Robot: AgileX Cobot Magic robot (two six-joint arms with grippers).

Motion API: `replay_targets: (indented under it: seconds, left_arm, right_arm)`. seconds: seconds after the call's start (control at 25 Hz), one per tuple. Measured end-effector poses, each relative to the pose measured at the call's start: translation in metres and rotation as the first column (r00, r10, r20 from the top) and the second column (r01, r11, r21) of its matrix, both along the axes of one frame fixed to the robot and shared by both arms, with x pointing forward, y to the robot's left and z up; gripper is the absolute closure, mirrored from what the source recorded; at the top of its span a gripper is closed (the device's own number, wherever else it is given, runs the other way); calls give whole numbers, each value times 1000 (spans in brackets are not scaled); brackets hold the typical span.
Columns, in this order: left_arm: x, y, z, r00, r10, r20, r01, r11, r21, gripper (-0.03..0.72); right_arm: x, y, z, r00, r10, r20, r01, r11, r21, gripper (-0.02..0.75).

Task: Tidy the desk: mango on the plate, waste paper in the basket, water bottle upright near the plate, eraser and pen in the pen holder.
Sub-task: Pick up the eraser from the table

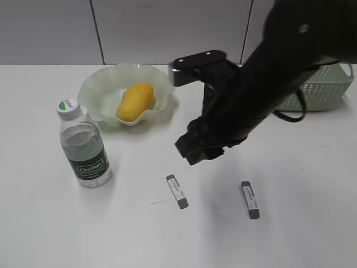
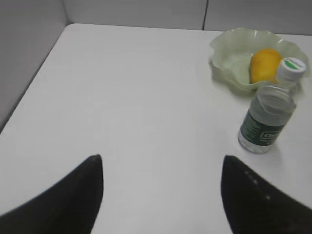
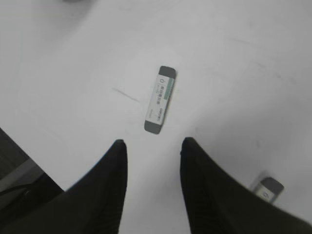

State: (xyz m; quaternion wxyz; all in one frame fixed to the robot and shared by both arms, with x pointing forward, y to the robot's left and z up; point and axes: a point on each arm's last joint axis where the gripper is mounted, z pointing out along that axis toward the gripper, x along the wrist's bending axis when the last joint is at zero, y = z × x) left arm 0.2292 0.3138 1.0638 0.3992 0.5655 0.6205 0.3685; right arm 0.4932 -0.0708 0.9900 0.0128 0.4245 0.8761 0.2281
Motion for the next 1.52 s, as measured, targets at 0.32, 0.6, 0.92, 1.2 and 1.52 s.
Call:
replay_targets:
  seconds: [0.32,0.6,0.92,1.2,1.52]
  left_arm:
    - [-1,0,0,999,41,0,-41,999,0,127]
    - [-1,0,0,999,41,0,-41,999,0,127]
    - [-1,0,0,999,41,0,-41,999,0,127]
    - [-1,0,0,999,41,0,-41,999,0,128]
    - [-1,0,0,999,41,0,-41,999,0,129]
  right_arm:
    - [30,47,-59,987,21,-159,-37,994,-103,365]
    - [49,56,-96,980,-26,-198,-19,974,-224,364]
    - [39,71,-100,984,-10,-179,-32,973,-228,364]
    - [41,71,-116,987,-49,-154,3,958,-288,364]
    - [44,71,-102,994,-39,-100,10,962,-274,570]
